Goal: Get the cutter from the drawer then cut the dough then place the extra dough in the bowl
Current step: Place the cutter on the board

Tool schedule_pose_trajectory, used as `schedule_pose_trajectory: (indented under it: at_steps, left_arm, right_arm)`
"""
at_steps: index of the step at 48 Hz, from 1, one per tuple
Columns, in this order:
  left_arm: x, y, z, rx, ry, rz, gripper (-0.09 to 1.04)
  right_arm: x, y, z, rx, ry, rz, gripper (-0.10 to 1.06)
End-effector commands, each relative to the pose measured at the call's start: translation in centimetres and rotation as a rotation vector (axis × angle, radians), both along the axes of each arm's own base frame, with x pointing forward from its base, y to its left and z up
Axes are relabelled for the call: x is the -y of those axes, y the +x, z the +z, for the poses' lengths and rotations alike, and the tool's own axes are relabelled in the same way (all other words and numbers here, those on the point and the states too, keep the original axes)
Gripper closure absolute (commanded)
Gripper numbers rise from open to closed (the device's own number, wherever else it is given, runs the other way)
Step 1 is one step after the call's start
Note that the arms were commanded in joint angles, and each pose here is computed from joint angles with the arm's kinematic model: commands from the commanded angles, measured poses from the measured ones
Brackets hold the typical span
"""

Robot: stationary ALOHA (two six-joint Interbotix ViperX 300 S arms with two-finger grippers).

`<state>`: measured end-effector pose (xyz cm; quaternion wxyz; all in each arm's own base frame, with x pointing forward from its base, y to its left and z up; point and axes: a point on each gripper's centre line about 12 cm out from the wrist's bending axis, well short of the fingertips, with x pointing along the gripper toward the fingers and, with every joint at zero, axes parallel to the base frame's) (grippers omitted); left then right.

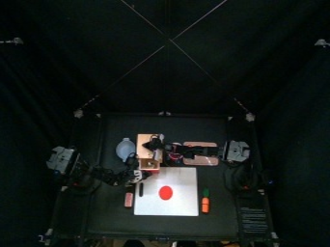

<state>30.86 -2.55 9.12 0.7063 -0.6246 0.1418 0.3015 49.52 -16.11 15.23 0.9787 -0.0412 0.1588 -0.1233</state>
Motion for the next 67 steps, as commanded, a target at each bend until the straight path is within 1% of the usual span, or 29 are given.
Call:
schedule_pose_trajectory:
  at_steps: [1, 14, 21, 29, 33, 38, 45, 51, 56, 60, 64, 67]
  left_arm:
    - [0.9, 0.1, 0.0, -0.010, -0.003, -0.039, 0.41]
    - [1.1, 0.5, 0.3, 0.004, 0.036, -0.088, 0.37]
    - [0.8, 0.7, 0.4, 0.010, 0.048, -0.091, 0.27]
    - [0.7, 0.5, 0.4, 0.005, 0.054, -0.093, 0.11]
    - [0.7, 0.5, 0.5, 0.007, 0.053, -0.093, 0.05]
    - [0.7, 0.4, 0.7, 0.011, 0.049, -0.096, 0.01]
    - [1.0, 0.5, 1.7, 0.040, 0.051, -0.116, 0.01]
    - [1.8, 0.2, 3.2, 0.074, 0.036, -0.158, 0.01]
    - [2.6, -0.5, 5.2, 0.119, 0.026, -0.218, 0.02]
    - [3.0, -1.3, 6.9, 0.178, 0.041, -0.267, 0.02]
    - [2.9, -1.8, 9.1, 0.257, 0.083, -0.309, 0.02]
    - [2.6, -2.3, 10.8, 0.341, 0.179, -0.361, 0.02]
  right_arm:
    - [0.3, -0.2, 0.3, -0.008, 0.001, -0.008, 1.01]
    - [0.3, -0.2, 0.4, -0.007, -0.001, -0.007, 1.01]
    - [0.3, -0.2, 0.4, -0.007, -0.001, -0.007, 1.01]
    - [0.3, -0.1, 0.6, -0.003, -0.004, -0.007, 1.01]
    - [0.4, 0.0, 0.7, 0.002, -0.005, -0.007, 1.01]
    - [0.4, 0.0, 0.7, 0.003, -0.006, -0.007, 1.01]
    - [0.4, 0.0, 0.7, 0.004, -0.004, -0.007, 1.01]
    - [0.4, 0.0, 0.8, 0.004, -0.004, -0.007, 1.00]
    - [0.3, 0.0, 0.8, 0.005, -0.005, -0.006, 1.00]
    - [0.2, 0.1, 1.1, 0.010, -0.005, -0.004, 1.00]
    - [0.0, 0.1, 1.1, 0.009, -0.006, 0.000, 1.00]
    - [0.0, 0.2, 1.4, 0.015, -0.008, 0.001, 1.00]
